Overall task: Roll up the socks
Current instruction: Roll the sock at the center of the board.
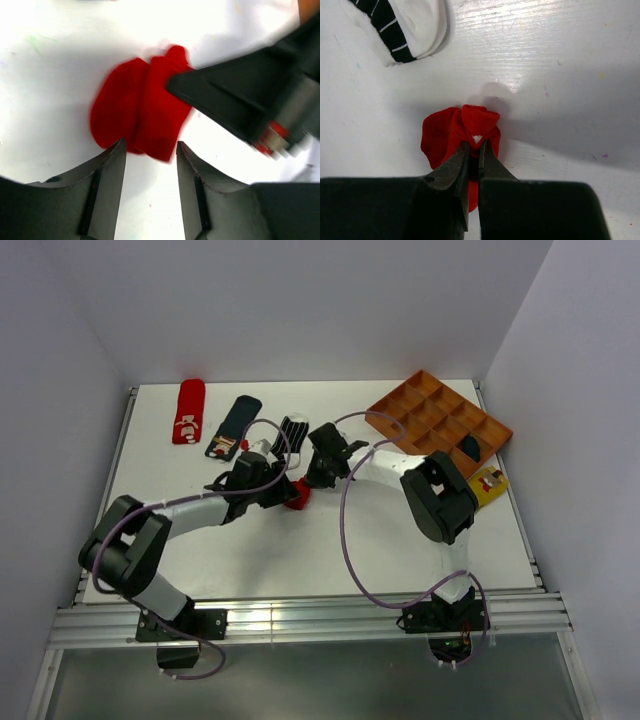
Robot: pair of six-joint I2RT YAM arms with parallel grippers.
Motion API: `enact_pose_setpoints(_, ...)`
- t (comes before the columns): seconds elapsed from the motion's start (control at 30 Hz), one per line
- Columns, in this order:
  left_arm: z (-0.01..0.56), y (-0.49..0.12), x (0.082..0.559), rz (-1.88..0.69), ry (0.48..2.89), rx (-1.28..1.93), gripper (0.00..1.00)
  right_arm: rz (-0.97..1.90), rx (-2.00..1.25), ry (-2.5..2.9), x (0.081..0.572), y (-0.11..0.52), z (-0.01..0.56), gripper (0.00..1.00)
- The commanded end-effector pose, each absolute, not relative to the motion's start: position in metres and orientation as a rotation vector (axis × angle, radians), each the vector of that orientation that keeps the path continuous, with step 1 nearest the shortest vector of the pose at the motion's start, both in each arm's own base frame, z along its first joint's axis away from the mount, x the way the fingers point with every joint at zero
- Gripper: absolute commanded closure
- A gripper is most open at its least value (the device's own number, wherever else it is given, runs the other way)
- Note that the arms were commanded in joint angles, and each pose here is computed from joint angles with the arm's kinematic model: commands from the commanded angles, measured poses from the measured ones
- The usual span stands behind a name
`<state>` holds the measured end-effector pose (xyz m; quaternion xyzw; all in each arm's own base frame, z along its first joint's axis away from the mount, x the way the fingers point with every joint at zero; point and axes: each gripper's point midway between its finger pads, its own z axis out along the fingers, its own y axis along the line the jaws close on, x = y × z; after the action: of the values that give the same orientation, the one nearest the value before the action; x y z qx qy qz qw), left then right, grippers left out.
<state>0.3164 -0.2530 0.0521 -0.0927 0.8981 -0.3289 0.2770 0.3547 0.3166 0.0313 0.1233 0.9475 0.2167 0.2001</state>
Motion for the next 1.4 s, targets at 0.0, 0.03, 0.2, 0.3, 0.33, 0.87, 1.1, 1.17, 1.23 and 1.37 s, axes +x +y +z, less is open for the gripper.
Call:
enact_pose_setpoints(0.0,0.075,-0.238,0.319,-0.597,2.279,-0.112,0.5,0.434,0.302,2.759,0.336,0.298,0.005,1.0)
enact_pose_setpoints(0.03,0.079,-0.24,0.317,-0.527,2.239,-0.091,0.5,0.426,0.294,2.76,0.336,0.298,0.005,1.0)
enact_pose_setpoints(0.2,0.101,-0.25,0.311,-0.373,2.084,0.075,0.48,0.425,0.281,2.767,0.337,0.301,0.007,1.0)
enact_pose_setpoints(0.3,0.103,-0.262,0.308,-0.306,2.047,0.151,0.48,0.422,0.272,2.776,0.337,0.302,0.006,1.0)
enact_pose_setpoints(0.33,0.105,-0.269,0.306,-0.295,2.032,0.175,0.47,0.427,0.267,2.775,0.337,0.304,0.007,1.0)
enact_pose_setpoints(0.87,0.076,-0.294,0.31,-0.043,1.965,0.346,0.49,0.473,0.252,2.793,0.334,0.312,0.005,1.0)
enact_pose_setpoints(1.1,0.087,-0.299,0.309,-0.037,1.922,0.36,0.49,0.487,0.251,2.805,0.332,0.314,0.002,1.0)
enact_pose_setpoints(1.17,0.088,-0.3,0.31,-0.032,1.917,0.36,0.49,0.495,0.249,2.807,0.332,0.315,0.002,1.0)
enact_pose_setpoints(1.23,0.086,-0.3,0.31,-0.033,1.919,0.361,0.49,0.5,0.248,2.809,0.332,0.316,0.002,1.0)
enact_pose_setpoints(1.37,0.077,-0.301,0.309,-0.04,1.94,0.373,0.5,0.5,0.248,2.809,0.331,0.315,0.002,1.0)
